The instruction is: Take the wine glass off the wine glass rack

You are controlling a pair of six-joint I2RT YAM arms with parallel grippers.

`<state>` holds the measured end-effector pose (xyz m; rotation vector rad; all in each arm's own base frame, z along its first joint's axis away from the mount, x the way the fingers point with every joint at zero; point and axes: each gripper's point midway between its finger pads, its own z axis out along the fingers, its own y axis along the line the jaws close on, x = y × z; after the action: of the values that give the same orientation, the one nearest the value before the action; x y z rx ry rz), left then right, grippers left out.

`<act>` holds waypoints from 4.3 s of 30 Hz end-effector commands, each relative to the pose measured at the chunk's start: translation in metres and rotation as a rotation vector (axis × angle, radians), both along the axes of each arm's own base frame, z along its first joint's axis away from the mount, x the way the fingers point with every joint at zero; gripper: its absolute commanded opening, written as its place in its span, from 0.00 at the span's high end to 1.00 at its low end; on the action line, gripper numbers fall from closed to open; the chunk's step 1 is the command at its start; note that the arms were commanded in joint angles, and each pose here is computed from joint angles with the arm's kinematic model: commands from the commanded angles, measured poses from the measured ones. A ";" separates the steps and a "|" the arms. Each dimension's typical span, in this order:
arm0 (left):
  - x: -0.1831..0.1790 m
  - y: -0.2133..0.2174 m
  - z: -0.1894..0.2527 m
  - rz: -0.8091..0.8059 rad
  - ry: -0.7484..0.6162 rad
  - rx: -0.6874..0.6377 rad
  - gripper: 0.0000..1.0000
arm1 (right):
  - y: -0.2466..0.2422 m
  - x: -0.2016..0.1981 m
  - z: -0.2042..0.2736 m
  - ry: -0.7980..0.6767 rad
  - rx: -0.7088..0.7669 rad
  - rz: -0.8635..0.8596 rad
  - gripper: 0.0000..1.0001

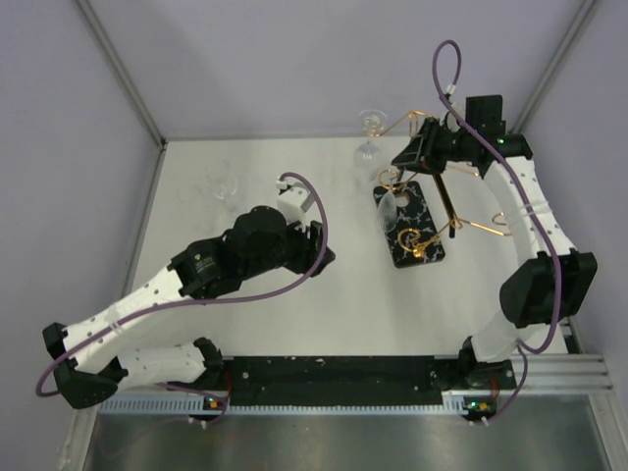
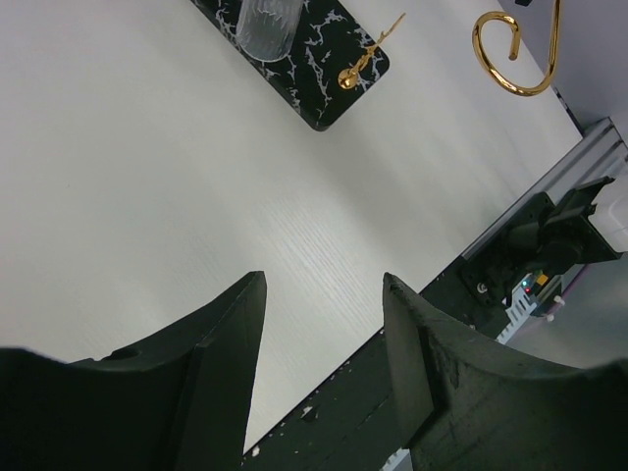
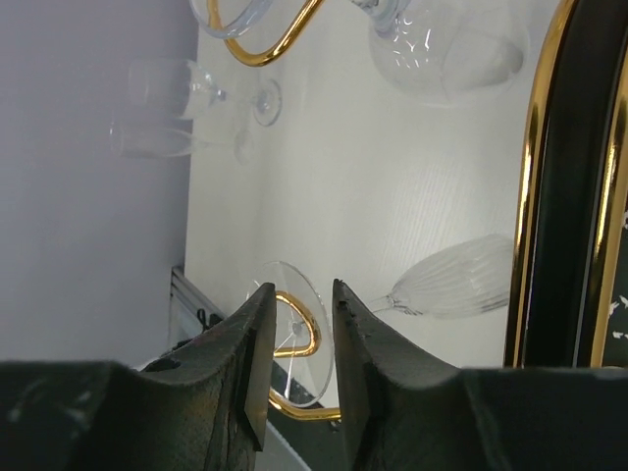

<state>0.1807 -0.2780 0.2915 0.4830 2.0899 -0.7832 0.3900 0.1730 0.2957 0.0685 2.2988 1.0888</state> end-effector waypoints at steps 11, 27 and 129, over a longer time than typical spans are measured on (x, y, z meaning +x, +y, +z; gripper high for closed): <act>0.002 -0.007 0.011 0.002 -0.016 -0.068 0.44 | -0.002 -0.015 0.025 -0.032 0.096 0.013 0.87; 0.004 -0.007 0.006 0.014 -0.005 -0.063 0.45 | -0.002 -0.023 0.030 -0.040 0.252 -0.042 1.00; 0.011 -0.067 0.169 -0.187 -0.060 -0.628 0.32 | -0.008 -0.134 0.298 -0.632 0.557 0.094 1.00</act>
<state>0.1968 -0.3413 0.3883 0.3822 1.8603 -1.2144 0.3193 0.1684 0.5428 -0.0081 1.5508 1.5417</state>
